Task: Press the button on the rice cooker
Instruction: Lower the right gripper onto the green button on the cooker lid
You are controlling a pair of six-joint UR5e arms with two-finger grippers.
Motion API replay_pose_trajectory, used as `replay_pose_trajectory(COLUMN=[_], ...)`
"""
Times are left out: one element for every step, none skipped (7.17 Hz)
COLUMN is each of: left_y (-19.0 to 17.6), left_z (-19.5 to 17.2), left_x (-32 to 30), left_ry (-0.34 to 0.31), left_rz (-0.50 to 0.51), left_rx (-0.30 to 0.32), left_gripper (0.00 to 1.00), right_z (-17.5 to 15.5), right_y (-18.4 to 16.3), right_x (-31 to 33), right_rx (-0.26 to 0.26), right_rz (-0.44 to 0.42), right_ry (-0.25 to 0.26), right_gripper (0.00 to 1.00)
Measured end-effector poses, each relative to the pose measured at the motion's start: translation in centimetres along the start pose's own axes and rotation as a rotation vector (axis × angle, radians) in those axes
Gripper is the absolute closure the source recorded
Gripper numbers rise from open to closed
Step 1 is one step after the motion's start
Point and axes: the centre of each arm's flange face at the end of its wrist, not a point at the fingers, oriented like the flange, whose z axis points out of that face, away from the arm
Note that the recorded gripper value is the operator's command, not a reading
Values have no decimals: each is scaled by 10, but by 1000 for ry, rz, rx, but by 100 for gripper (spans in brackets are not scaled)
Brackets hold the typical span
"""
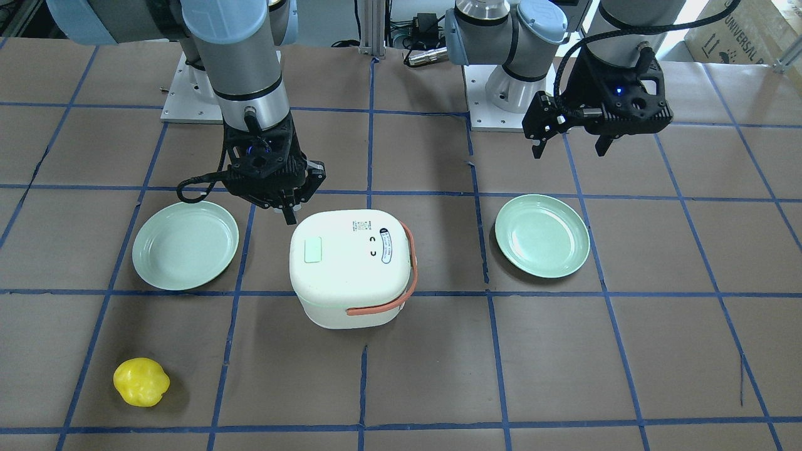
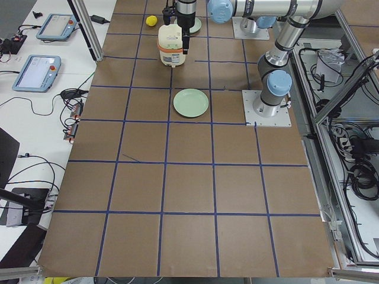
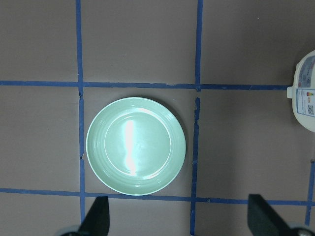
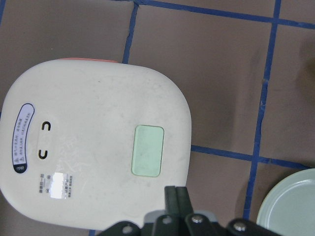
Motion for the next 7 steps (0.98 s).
replay_pose_trajectory(left_y=[0, 0, 0, 0, 0, 0, 0], left_z=[0, 0, 0, 0, 0, 0, 0], left_x=[0, 0, 0, 0, 0, 0, 0], left_ry=[0, 0, 0, 0, 0, 0, 0], left_rz=[0, 0, 0, 0, 0, 0, 0], left_rx=[0, 0, 0, 0, 0, 0, 0], left_gripper=[0, 0, 0, 0, 0, 0, 0], right_z=[6, 10, 12, 14, 15, 13, 12], right_y=[-2, -3, -5, -7, -12, -21, -28], right_x=[0, 0, 1, 0, 0, 0, -1], right_rx=[-10, -17, -18, -17, -15, -6, 1], right_rz=[-2, -4, -4, -5, -5, -5, -5], right_ry=[8, 17, 23, 26, 26, 27, 27], right_gripper=[91, 91, 91, 91, 91, 91, 90])
